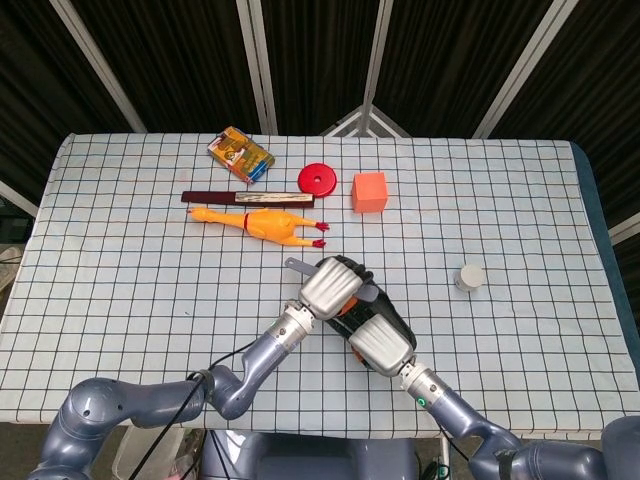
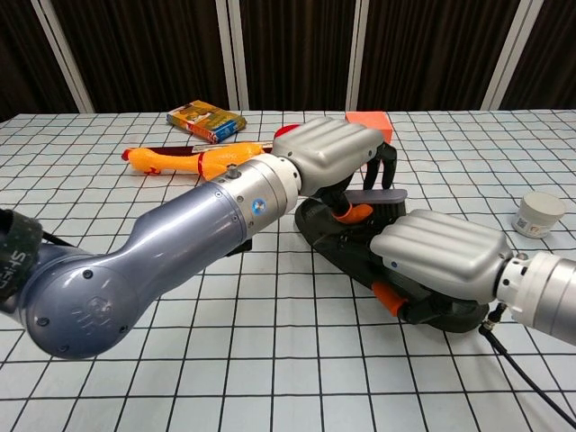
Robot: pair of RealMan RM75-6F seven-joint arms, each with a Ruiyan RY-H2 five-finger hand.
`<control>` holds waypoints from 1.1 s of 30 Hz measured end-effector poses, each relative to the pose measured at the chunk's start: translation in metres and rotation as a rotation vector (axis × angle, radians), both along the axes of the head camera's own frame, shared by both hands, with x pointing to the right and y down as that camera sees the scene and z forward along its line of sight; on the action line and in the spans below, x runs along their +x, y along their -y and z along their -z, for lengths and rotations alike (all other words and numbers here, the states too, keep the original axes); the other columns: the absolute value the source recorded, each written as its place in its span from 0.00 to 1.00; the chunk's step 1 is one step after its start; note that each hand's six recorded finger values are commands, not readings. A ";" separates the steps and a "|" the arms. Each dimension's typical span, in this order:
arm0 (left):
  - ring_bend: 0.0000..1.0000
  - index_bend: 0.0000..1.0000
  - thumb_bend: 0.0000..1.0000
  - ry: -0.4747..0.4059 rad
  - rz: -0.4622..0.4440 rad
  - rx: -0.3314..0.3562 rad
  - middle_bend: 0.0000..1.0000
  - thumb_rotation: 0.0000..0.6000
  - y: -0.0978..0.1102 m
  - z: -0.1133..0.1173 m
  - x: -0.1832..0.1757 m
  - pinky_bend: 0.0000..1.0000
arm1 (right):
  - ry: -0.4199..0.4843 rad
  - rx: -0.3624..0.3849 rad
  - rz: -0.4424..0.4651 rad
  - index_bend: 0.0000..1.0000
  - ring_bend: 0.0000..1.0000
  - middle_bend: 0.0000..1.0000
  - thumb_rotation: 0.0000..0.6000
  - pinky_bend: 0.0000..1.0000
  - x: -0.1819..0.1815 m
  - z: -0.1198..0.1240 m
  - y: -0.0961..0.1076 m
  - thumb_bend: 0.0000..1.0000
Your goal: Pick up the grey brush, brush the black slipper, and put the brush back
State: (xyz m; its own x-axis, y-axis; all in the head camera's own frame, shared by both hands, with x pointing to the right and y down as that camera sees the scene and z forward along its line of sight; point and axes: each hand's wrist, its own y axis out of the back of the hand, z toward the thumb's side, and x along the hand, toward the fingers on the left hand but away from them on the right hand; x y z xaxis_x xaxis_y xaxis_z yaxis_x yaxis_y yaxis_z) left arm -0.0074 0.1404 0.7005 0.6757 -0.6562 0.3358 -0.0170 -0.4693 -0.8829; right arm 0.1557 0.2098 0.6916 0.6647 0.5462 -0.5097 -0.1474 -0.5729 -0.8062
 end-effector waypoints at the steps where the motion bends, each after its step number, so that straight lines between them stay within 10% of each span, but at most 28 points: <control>1: 0.53 0.56 0.61 0.003 0.001 0.002 0.63 1.00 0.001 0.000 -0.001 0.49 | -0.001 0.000 -0.001 0.00 0.12 0.15 1.00 0.25 0.000 0.000 0.000 0.73; 20: 0.53 0.56 0.61 0.164 0.000 0.071 0.63 1.00 0.019 0.018 -0.056 0.49 | 0.009 -0.001 -0.003 0.00 0.11 0.14 1.00 0.23 -0.003 0.003 -0.004 0.73; 33: 0.53 0.56 0.61 0.097 0.015 0.061 0.63 1.00 0.009 0.052 -0.096 0.49 | -0.047 0.129 -0.065 0.00 0.00 0.03 1.00 0.06 0.037 0.035 0.009 0.66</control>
State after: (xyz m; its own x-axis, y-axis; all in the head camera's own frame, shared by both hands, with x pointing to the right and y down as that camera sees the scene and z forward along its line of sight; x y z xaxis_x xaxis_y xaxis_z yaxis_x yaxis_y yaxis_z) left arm -0.1038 0.1313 0.6480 0.6322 -0.6871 0.3581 0.0631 -0.4150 -0.9076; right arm 0.1922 0.2010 0.6562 0.6029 0.6503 -0.4622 -0.1531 -0.4743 -0.8670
